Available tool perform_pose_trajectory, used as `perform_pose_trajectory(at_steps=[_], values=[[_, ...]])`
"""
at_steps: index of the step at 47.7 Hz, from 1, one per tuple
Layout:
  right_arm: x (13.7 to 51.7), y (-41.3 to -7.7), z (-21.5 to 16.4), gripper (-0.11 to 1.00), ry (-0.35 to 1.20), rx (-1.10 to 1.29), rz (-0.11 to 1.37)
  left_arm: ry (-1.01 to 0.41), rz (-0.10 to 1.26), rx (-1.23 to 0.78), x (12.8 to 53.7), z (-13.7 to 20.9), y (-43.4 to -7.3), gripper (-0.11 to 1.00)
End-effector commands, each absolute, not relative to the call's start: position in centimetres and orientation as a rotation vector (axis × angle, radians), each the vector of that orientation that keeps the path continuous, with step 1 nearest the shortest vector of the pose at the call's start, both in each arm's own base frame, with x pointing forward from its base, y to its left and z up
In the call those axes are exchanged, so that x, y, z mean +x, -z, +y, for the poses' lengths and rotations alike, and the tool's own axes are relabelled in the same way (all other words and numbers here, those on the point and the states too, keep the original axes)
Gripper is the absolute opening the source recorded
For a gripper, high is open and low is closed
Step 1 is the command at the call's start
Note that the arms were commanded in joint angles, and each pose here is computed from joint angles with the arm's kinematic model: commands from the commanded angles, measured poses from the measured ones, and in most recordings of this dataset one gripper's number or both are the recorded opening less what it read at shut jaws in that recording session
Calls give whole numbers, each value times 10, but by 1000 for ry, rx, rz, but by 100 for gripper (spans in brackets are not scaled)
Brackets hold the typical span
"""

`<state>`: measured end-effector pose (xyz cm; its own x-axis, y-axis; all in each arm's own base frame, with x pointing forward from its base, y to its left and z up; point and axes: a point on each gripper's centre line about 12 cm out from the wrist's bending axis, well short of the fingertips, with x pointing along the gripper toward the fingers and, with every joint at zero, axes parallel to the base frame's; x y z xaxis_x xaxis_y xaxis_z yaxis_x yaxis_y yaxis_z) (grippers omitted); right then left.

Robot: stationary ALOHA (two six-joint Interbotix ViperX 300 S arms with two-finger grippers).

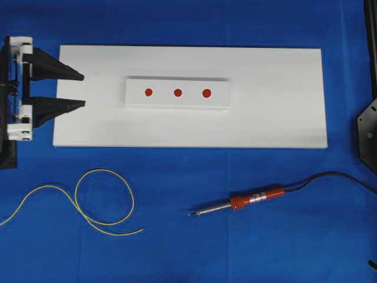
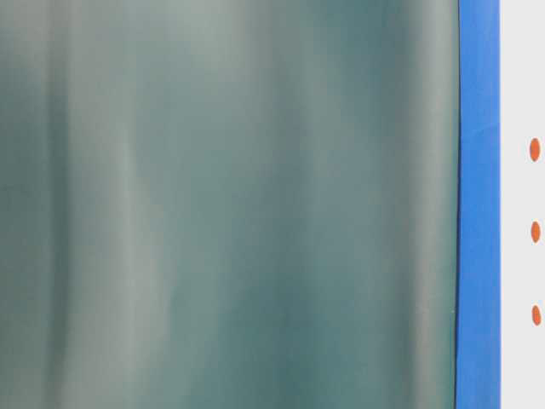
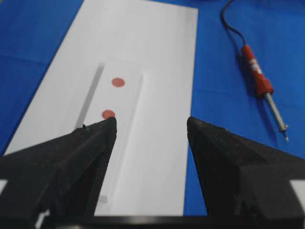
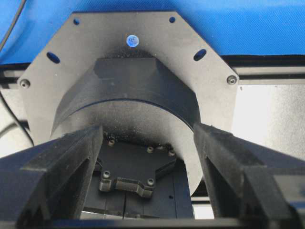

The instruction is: Touch the tip of the soldering iron to the tip of the solder at the mark.

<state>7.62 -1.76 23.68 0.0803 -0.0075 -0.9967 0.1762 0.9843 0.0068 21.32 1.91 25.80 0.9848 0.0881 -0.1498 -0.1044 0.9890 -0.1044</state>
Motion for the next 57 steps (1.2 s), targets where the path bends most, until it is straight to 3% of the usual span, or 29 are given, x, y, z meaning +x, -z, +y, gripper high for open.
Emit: perform_pose_trajectory(at_steps=[1,11,41,57], values=[[78,-244,-18,64,141,133,1466,-99,124,-110,210,19,-264,56],[78,-244,-18,64,141,133,1466,-100,154,-111,202,19,-258,56],[79,-244,-18,64,141,133,1468,-121,593,-130,174,16,-188,56],[79,-244,-18,64,141,133,1468,-130,571,-167,169,15,-190,56]])
